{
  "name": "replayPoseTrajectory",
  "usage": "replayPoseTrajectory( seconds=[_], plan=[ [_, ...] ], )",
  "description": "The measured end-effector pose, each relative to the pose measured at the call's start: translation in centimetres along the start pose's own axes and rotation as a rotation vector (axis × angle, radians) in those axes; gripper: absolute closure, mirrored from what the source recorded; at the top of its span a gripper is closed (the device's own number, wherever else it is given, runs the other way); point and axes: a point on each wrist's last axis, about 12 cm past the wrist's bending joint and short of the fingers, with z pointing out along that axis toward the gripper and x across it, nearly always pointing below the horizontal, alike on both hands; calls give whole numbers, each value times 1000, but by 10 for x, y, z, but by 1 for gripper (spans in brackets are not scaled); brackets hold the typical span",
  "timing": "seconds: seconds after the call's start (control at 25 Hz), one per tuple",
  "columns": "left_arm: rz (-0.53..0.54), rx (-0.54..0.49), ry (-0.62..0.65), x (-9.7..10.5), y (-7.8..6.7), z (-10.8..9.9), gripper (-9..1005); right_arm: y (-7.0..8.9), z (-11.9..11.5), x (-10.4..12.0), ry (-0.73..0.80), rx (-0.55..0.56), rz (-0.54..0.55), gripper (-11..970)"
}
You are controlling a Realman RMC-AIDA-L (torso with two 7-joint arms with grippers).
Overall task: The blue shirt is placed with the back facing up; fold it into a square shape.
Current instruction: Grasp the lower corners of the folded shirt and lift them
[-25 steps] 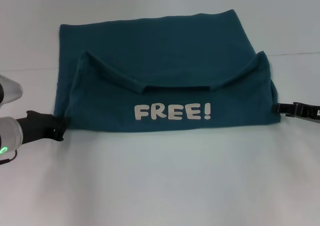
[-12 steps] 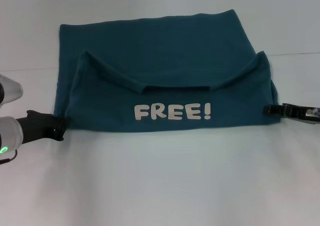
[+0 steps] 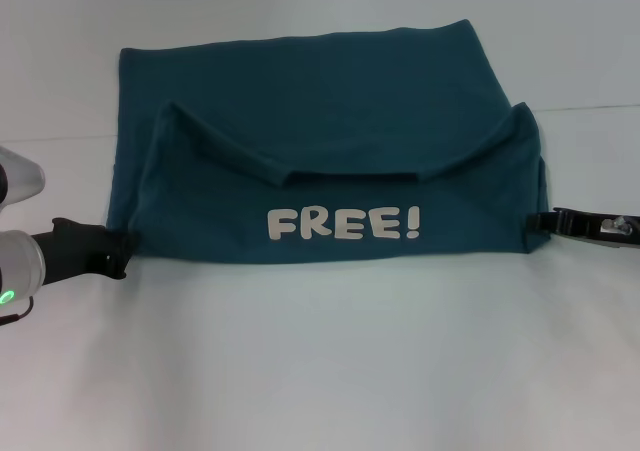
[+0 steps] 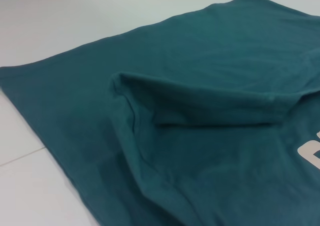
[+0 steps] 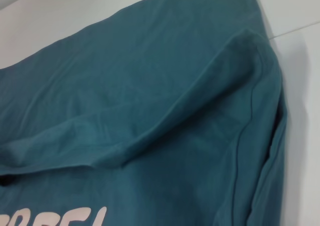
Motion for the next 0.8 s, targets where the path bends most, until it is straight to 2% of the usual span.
replayPoseTrajectory(
  seconds=[0.04,0.16,0.36,0.8],
  plan=[
    [0,-1,0,0,0,0,968,0,0,0,0,0,0,534],
    [0,-2,0,0,0,0,968,0,0,0,0,1,0,759],
    [0,-4,0,0,1,0,968,-2,-2,0,-3,5,4,927],
    [-19,-23,-8,4,5,-7,968,-14,-11,6,-22,4,15,926]
  ],
)
